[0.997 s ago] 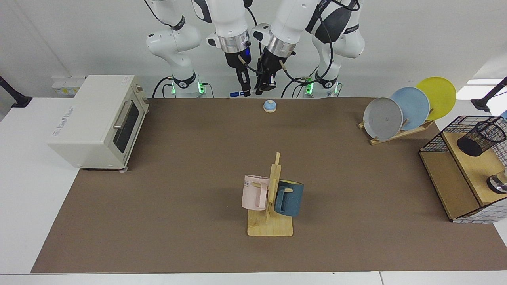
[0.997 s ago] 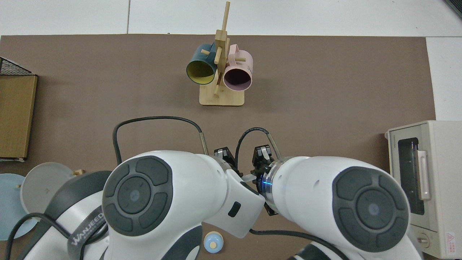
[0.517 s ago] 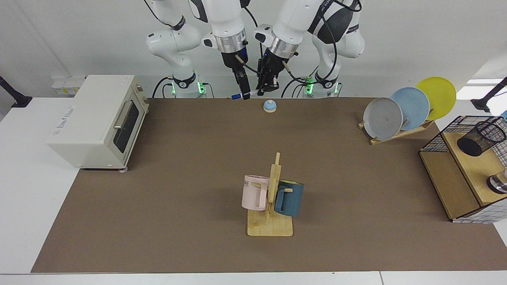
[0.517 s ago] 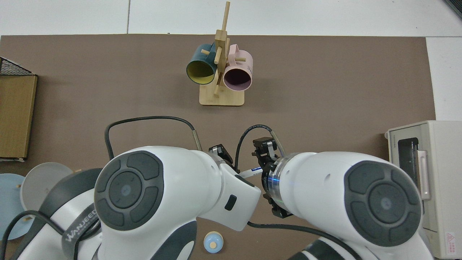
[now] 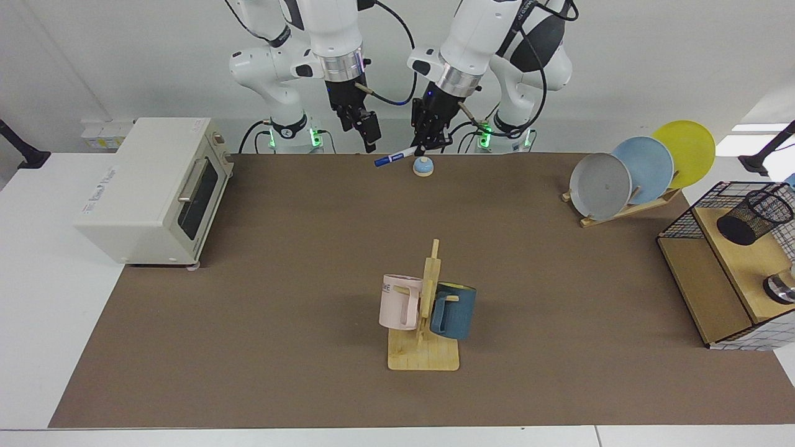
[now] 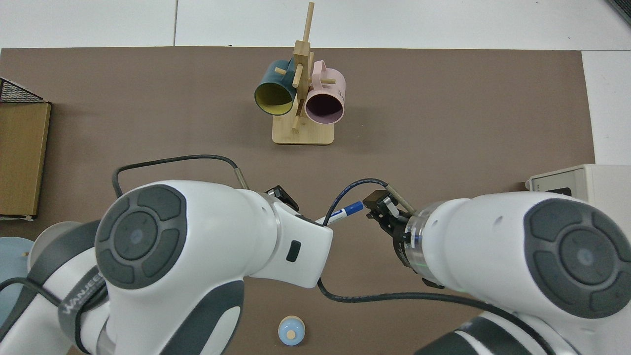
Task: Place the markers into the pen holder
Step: 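Open the right gripper while the left gripper pulls the marker away, then carry the marker past the stool with the left gripper while the right retreats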
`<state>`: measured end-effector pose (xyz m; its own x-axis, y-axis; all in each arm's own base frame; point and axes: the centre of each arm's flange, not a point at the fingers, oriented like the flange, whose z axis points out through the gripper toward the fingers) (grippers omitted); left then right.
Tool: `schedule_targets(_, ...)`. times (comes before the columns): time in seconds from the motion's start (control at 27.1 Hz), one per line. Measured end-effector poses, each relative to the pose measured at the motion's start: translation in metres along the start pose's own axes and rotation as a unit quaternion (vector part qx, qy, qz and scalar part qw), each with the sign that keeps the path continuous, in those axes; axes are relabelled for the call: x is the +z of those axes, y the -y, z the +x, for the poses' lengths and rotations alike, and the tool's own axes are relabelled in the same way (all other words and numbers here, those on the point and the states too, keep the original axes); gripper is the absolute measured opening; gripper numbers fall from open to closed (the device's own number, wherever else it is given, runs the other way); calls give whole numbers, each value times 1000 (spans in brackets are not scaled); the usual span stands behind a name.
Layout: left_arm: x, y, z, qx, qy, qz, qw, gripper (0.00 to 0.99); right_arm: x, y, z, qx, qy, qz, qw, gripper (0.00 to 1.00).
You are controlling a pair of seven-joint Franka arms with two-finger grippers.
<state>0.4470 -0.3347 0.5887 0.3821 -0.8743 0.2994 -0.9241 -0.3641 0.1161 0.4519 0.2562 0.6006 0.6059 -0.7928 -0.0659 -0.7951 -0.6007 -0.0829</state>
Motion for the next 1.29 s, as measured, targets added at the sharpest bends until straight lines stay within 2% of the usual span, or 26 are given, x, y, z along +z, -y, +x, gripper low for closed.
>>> schedule_targets(0.18, -6, 27, -17, -28, -1, 7, 1000, 154, -7, -9, 22, -73, -4, -4, 997, 996)
schedule_targets(0.37, -14, 53, -36, -56, -1, 13, 998, 154, -11, -16, 49, -145, -8, -2, 989, 996)
schedule_targets(0.52, -20, 71, -57, -76, 19, 15, 997, 154, -19, -22, 74, -217, -13, 2, 976, 996)
schedule_targets(0.74, -28, 83, -79, -86, 56, 23, 994, 154, -30, -31, 104, -315, -21, 7, 949, 996)
schedule_targets(1.0, -44, 87, -97, -88, 106, 38, 990, 154, -55, -37, 115, -378, -16, -13, 926, 996)
schedule_targets(1.29, -83, 107, -136, -121, 158, 58, 978, 154, -76, -24, 137, -418, -9, -27, 908, 996)
